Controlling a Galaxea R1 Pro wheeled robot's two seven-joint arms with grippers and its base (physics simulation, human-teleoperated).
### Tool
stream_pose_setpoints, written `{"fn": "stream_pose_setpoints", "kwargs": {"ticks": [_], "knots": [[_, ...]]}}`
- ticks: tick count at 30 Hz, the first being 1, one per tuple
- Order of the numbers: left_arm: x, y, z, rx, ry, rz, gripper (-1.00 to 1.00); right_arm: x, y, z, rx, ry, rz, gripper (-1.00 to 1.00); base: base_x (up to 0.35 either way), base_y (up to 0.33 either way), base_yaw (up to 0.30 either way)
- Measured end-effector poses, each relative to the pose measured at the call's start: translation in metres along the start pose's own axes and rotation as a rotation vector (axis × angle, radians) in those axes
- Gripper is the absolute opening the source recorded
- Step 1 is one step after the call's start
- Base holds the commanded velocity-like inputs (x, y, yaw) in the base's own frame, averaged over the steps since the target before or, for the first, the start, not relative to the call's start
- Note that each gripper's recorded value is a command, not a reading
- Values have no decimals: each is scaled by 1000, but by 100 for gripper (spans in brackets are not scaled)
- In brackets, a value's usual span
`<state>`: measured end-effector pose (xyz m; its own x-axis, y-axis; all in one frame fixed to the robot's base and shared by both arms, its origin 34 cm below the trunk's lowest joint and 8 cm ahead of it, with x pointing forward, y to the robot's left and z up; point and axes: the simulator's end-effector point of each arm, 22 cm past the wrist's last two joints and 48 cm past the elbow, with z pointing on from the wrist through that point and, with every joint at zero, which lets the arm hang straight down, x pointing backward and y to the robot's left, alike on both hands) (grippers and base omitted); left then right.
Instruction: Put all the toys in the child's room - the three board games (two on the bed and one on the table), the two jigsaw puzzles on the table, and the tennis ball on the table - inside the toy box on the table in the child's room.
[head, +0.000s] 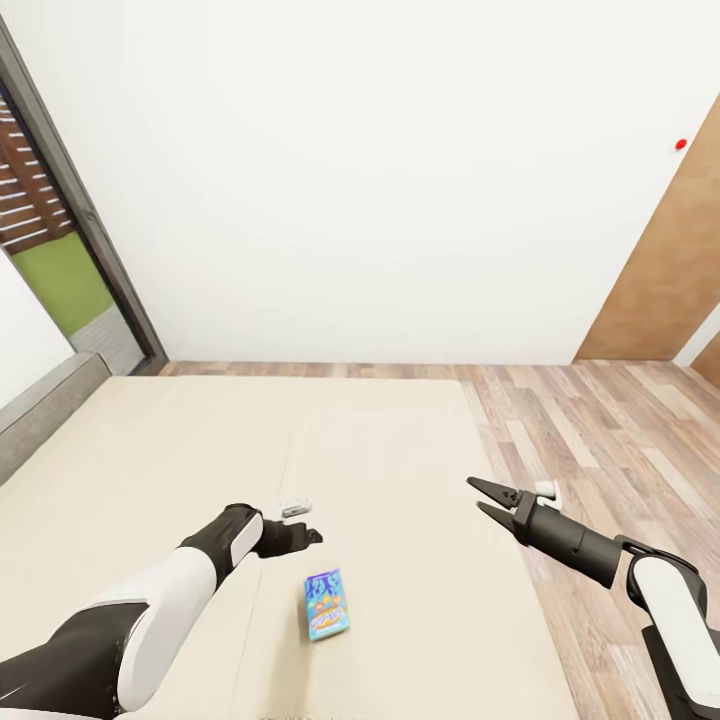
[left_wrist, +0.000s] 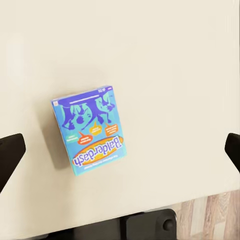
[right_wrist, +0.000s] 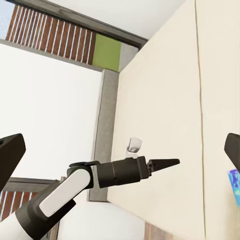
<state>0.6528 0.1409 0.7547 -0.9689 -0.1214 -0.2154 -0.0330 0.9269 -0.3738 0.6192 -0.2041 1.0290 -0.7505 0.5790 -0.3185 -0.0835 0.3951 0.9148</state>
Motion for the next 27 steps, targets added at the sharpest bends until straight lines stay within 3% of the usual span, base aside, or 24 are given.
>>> {"fn": "stream_pose_setpoints", "kwargs": {"ticks": [7,27], "knots": [[-6,-4,4,32,-36,11,100,2,-5,2,7,5,8,100,0,0,0],[2,5,18,33,-29,1,100,7,-21,7,25,20,32,100,0,0,0]]}}
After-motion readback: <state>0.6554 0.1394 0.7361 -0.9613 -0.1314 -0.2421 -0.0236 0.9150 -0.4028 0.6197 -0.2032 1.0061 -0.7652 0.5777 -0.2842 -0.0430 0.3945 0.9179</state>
